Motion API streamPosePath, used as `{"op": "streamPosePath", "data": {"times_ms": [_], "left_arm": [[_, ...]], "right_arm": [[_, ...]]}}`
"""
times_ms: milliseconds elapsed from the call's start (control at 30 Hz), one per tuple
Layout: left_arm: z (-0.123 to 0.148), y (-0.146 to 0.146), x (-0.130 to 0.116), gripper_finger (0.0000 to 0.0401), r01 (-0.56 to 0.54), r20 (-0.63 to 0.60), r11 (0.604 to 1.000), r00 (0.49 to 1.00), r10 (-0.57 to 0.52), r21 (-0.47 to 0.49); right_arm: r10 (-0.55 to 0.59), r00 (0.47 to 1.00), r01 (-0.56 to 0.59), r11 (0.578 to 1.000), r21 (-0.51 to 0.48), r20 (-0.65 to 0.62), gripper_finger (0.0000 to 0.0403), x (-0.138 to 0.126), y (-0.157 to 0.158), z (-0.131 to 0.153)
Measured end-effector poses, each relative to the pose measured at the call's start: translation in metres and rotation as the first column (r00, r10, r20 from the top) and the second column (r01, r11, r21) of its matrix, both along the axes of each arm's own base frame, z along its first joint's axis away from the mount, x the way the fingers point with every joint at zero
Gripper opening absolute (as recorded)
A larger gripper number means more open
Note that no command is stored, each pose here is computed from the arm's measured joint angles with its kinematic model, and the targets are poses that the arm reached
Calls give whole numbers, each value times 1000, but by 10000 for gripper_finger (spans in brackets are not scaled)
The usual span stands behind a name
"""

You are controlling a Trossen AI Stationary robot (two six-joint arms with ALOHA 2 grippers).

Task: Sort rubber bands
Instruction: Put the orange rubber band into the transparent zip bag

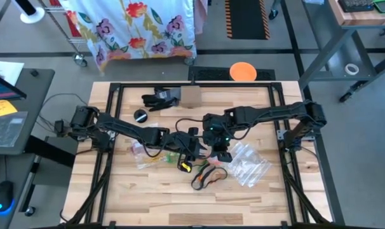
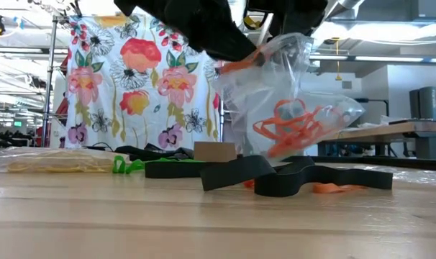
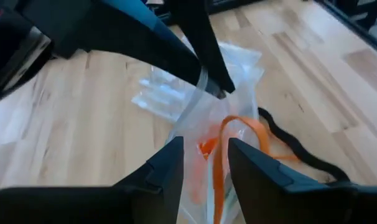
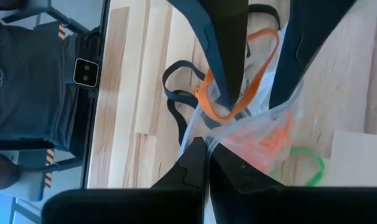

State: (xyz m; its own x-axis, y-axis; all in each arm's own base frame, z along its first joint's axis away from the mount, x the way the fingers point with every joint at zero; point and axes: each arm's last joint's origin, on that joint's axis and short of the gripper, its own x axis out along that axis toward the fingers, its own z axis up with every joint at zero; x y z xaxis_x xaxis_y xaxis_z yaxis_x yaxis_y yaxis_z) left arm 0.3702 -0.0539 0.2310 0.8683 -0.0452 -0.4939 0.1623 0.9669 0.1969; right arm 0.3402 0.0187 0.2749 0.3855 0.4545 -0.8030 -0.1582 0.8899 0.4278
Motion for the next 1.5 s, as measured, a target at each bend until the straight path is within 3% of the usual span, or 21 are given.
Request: {"op": "streamPosePath", "data": {"times_ms": [233,633,733,900,1500], "left_arm": [[7,-4,-1,123,-38,-35,998,999,40,53],[10,-4,0,122,-65,-21,996,998,66,54],[10,-4,0,100,-66,-15,996,998,67,53],[11,-4,1,12,-65,-6,996,998,66,65],[22,-8,6,1,-36,119,998,992,30,48]], "right_arm": [[3,1000,-3,1000,2,-2,5,0,1,0],[7,1000,-7,1000,1,-2,5,0,1,0],[8,1000,-8,1000,2,-2,5,0,1,0],[8,1000,-8,1000,2,-2,5,0,1,0],[12,1000,-12,1000,3,21,5,1,1,1]]}}
